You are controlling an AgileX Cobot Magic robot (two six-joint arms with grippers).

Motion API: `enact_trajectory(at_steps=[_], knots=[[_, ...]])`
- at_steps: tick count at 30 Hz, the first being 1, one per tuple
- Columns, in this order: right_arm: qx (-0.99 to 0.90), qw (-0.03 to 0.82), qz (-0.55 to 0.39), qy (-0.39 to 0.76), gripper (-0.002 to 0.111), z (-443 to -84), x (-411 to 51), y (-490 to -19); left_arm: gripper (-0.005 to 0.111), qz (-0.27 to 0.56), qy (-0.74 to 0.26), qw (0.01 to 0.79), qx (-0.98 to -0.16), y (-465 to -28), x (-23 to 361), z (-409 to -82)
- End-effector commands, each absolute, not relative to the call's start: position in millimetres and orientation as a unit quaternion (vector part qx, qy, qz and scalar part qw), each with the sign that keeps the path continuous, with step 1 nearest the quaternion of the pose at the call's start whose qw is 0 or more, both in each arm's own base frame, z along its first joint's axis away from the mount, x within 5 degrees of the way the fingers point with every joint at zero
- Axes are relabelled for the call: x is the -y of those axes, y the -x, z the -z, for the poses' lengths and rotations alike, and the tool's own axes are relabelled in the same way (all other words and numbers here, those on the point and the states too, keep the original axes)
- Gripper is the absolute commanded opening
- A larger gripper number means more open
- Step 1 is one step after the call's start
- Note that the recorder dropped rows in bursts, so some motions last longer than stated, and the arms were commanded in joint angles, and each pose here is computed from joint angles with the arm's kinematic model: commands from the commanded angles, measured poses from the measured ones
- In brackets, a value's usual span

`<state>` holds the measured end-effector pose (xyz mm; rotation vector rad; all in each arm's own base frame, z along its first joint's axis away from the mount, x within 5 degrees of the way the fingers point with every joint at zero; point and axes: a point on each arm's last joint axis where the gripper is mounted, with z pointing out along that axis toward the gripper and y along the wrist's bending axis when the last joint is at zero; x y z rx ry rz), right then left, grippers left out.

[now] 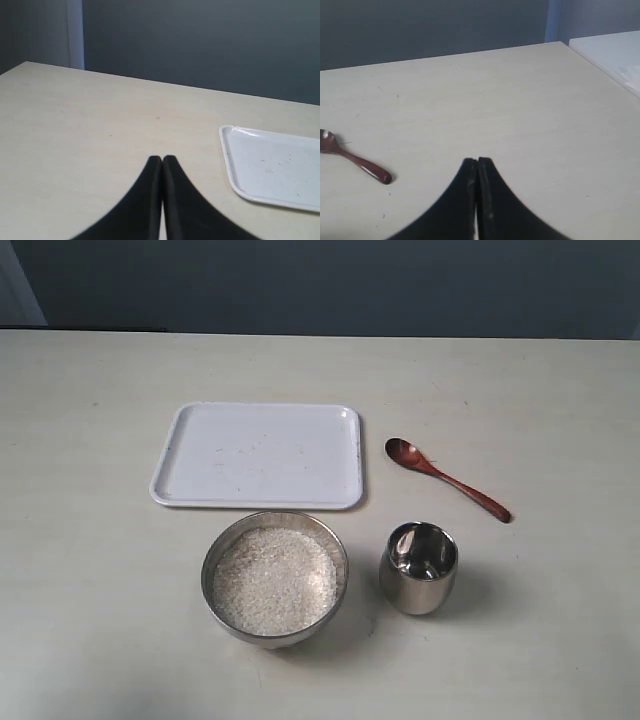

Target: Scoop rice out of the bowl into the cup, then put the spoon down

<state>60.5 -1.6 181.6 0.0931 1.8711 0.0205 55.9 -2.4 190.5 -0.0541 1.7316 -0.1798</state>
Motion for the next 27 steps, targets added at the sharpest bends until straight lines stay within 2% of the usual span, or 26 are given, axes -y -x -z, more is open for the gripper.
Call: enact_trajectory(at_steps=[1,8,12,17,19,27], knots=[[-0.8,0.598,-0.007,-0.042,-0.001,-182,2,-61,0.001,0.084,0.023,0.65,-0.755,-56,3,-192],[-0.8,0.599,-0.007,-0.042,-0.001,-182,2,-61,0.001,0.084,0.023,0.65,-0.755,-56,3,-192],[-0.765,0.642,-0.011,-0.048,-0.001,-192,3,-63,0.001,0.084,0.023,0.65,-0.755,-56,3,-192],[-0.665,0.689,-0.18,-0.224,-0.001,-210,5,-64,0.001,0.084,0.023,0.65,-0.755,-56,3,-192],[-0.629,0.699,-0.213,-0.265,-0.001,-214,8,-64,0.001,0.084,0.023,0.65,-0.755,-56,3,-192],[-0.588,0.696,-0.256,-0.322,-0.001,-217,12,-63,0.001,0.084,0.023,0.65,-0.755,-56,3,-192]])
